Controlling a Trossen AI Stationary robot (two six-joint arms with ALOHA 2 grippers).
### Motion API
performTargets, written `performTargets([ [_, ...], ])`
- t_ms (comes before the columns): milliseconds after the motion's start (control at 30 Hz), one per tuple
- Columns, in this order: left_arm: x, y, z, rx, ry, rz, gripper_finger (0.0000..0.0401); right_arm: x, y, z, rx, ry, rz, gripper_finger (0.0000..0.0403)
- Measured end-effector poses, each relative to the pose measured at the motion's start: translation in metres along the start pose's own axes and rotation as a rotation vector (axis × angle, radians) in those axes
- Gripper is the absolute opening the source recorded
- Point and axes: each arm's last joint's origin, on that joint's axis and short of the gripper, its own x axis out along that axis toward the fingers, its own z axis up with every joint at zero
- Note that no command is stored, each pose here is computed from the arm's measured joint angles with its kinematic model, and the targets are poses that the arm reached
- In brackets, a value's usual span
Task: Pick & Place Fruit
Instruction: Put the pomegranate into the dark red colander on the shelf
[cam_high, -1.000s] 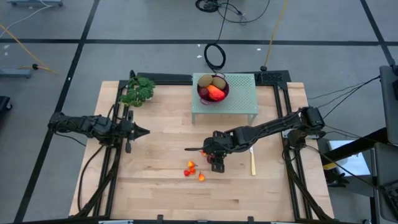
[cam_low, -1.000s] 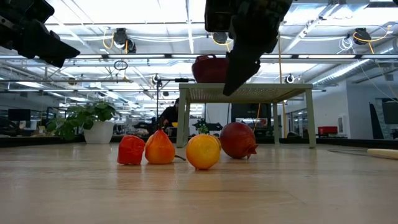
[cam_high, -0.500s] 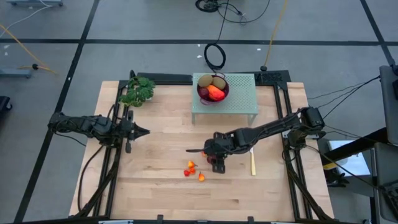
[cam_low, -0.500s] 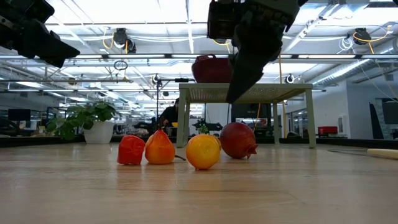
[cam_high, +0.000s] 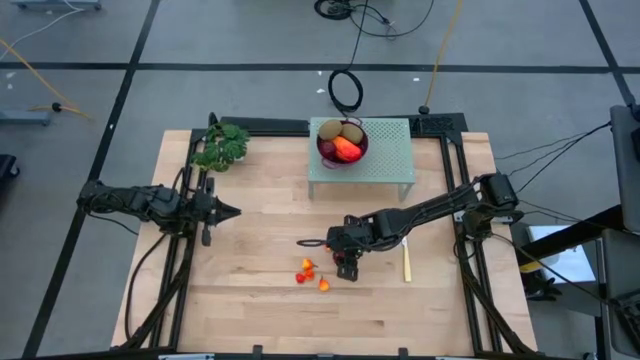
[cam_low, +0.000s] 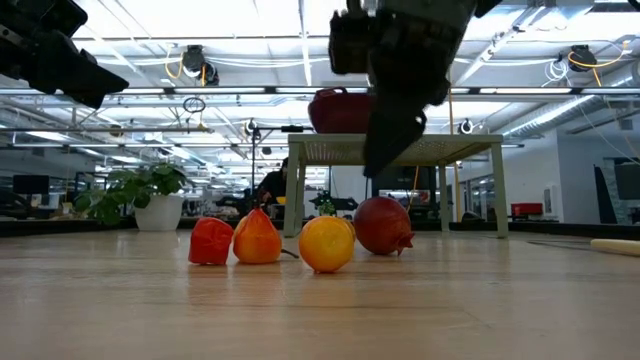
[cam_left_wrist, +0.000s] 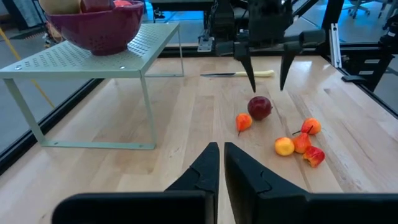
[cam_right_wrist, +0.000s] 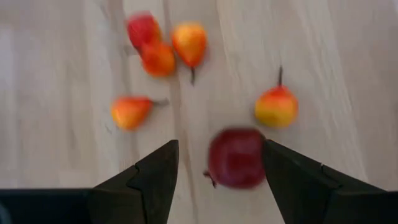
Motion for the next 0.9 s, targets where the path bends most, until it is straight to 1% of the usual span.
performTargets([
  [167,0.0000,0.0000,0.0001,0.003,-0.001,0.000,0.0020,0.0028,-0.0049,-0.0014,0.038,0.007,-0.053,0.0224],
  [233,0.0000,0.0000,0.0000,0.005,0.000,-0.001,0.0013,0.0001,-0.0039,0.0029,0.038,-0.030,-0.053,0.0224],
  [367,0.0000,0.0000,0.0000,0.006,0.001,-0.001,0.0002,0.0016,-0.0046,-0.0017,0.027,0.009,-0.065,0.0224],
  [467,0.0000,0.0000,0.0000,0.005,0.000,-0.001,0.0007,0.0009,-0.0048,0.0003,0.027,-0.017,-0.083,0.0224],
  [600,0.0000,0.0000,0.0000,0.002,0.000,0.000,0.0022,0.0010,-0.0058,-0.0002,0.026,-0.014,-0.100,0.0224],
  [700,0.0000,0.0000,0.0000,0.005,0.000,0.000,0.0027,0.0011,-0.0052,-0.0003,0.029,-0.010,-0.086,0.0224],
  [900,0.0000,0.0000,0.0000,0.005,0.000,0.000,0.0017,0.0010,-0.0058,-0.0015,0.117,-0.003,-0.096,0.0224],
])
